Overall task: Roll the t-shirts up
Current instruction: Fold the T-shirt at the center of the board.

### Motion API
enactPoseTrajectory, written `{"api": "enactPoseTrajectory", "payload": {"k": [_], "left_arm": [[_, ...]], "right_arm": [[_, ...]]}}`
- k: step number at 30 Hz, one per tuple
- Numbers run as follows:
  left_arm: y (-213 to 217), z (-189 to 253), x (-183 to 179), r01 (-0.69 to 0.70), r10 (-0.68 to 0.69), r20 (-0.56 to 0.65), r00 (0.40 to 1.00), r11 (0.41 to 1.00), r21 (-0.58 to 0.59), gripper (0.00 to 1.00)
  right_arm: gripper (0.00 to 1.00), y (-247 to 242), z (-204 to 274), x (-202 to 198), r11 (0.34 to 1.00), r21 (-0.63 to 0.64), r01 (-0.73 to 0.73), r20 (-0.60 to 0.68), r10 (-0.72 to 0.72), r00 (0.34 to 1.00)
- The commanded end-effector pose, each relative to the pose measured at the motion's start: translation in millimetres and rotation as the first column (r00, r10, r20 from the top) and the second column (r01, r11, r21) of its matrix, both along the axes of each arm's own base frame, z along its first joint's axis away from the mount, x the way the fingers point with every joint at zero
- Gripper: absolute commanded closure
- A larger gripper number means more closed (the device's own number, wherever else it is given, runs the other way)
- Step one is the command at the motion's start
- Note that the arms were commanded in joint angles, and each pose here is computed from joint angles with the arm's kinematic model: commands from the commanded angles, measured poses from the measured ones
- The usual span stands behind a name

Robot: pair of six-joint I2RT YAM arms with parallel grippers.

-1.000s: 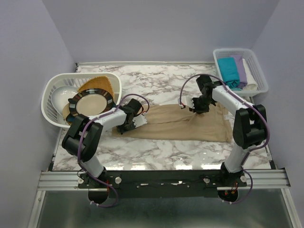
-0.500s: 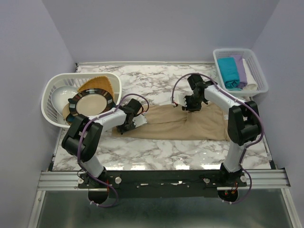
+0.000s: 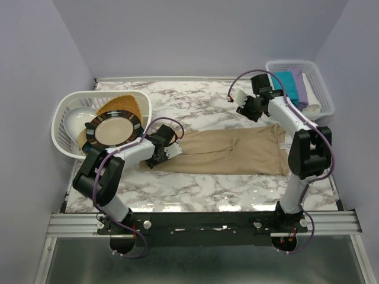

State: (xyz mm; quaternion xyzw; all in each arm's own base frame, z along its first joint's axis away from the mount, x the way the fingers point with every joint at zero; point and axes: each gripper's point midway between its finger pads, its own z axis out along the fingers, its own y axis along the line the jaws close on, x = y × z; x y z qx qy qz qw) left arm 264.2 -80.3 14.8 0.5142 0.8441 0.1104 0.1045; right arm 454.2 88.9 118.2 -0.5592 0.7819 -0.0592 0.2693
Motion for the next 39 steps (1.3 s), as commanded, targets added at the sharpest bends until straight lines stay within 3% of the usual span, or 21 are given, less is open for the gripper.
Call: {"api": "enactPoseTrajectory", "payload": {"k": [1,2,8,20,29,32,35,39], "left_arm": [[-5,-17,-18,-0.024,0.02,-0.086,0.996,0.999,-0.048,1.0],[-5,-17,-17,-0.023,0.019,-0.084,0.996,0.999,-0.048,1.0],[-7,-20,-14,-0.014,0.01,-0.079,0.997,0.999,-0.048,1.0],[3,-26,-17,-0.006,0.006,-0.091,0.996,1.0,0.0,1.0],[15,-32,-35,0.009,-0.005,-0.132,0.991,0.999,0.032,1.0],[1,-12,-34,0.026,-0.032,-0.142,0.989,0.999,-0.045,1.0],[-27,14,-44,0.081,-0.124,-0.21,0.97,0.976,-0.202,0.97],[-33,30,-36,0.127,-0.169,-0.175,0.97,0.965,-0.228,0.94]], "right_arm": [[0.61,-66,-31,-23,0.978,-0.048,0.203,-0.174,-0.208,0.963],[0.66,-74,-35,-24,0.974,-0.066,0.219,-0.179,-0.227,0.957],[0.72,-112,-62,-21,0.943,-0.16,0.291,-0.144,-0.314,0.938],[0.74,-154,-92,-4,0.88,-0.342,0.33,-0.066,-0.373,0.925],[0.74,-145,-75,11,0.889,-0.273,0.367,-0.048,-0.393,0.918],[0.73,-131,-49,13,0.908,-0.204,0.367,-0.052,-0.384,0.922],[0.72,-117,-35,9,0.921,-0.153,0.358,-0.064,-0.371,0.926],[0.66,-104,-22,3,0.932,-0.133,0.338,-0.062,-0.348,0.935]]}}
